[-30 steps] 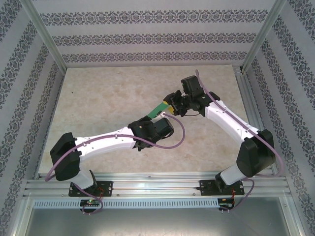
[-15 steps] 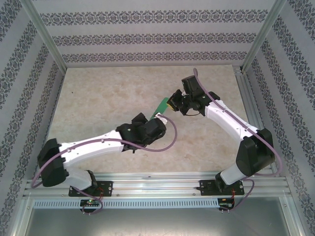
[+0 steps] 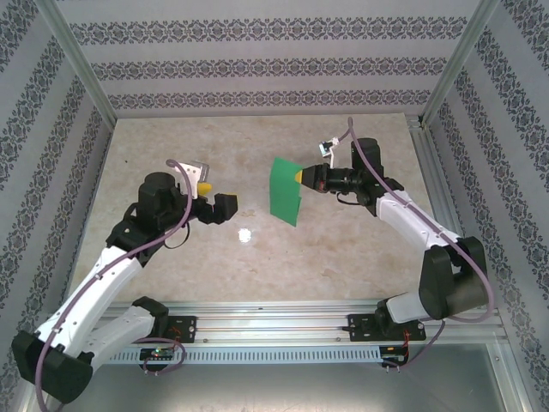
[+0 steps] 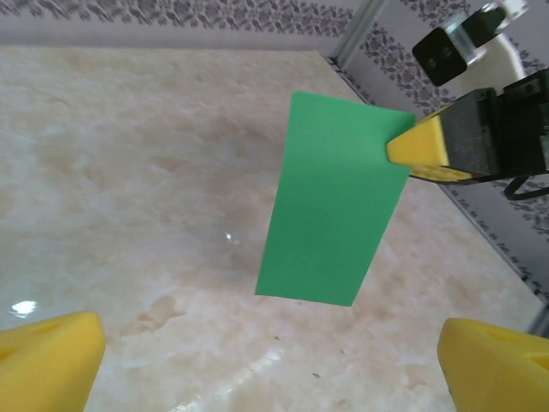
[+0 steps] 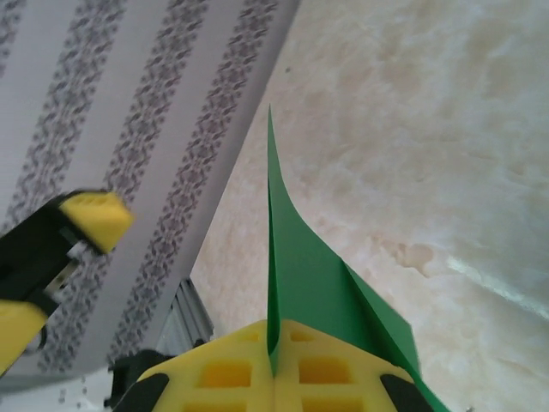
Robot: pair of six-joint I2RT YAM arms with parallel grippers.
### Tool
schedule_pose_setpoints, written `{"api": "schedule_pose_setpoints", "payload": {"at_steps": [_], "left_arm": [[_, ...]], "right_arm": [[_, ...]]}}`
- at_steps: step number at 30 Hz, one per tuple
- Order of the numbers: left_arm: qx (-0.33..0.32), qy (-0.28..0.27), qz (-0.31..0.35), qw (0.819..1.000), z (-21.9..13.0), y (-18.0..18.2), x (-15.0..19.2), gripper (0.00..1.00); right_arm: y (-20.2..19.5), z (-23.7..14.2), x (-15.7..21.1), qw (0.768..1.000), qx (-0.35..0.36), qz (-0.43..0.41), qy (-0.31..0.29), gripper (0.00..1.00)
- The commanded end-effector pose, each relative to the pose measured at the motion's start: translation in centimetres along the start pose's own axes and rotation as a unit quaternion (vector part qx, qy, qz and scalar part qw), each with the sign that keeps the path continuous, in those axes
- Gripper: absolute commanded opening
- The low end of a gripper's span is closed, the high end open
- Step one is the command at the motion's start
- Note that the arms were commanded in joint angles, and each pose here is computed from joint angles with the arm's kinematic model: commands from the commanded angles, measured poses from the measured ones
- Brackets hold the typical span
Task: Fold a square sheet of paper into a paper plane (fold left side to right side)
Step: Turn over the paper at the center of the table.
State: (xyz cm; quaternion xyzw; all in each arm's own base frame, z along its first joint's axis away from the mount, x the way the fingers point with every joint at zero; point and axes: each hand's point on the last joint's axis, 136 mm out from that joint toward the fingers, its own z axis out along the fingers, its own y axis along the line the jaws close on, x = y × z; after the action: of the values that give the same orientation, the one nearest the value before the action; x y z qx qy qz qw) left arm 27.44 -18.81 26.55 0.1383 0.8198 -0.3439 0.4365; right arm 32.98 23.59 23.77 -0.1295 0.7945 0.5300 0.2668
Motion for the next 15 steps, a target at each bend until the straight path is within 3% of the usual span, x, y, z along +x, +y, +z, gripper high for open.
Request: {"api": "schedule_pose_setpoints", "payload": {"at_steps": [1, 8, 15], "left_arm": [[0.139, -0.001, -0.015, 0.99, 0.6, -3.7, -1.0, 1.0], [0.242, -0.003, 0.008, 0.97, 1.0, -6.5, -2.0, 1.0], [0.282, 0.013, 0.019, 0.959, 1.0, -7.6, -1.8, 0.97]], "right_arm": [[4.9, -1.4, 1.1, 0.985, -0.082, -0.148, 0.02, 0.0], [9.7, -2.1, 2.0, 0.967, -0.176, -0.181, 0.044, 0.0], [11.7, -1.8, 3.1, 0.957, -0.207, -0.192, 0.067, 0.0]]}}
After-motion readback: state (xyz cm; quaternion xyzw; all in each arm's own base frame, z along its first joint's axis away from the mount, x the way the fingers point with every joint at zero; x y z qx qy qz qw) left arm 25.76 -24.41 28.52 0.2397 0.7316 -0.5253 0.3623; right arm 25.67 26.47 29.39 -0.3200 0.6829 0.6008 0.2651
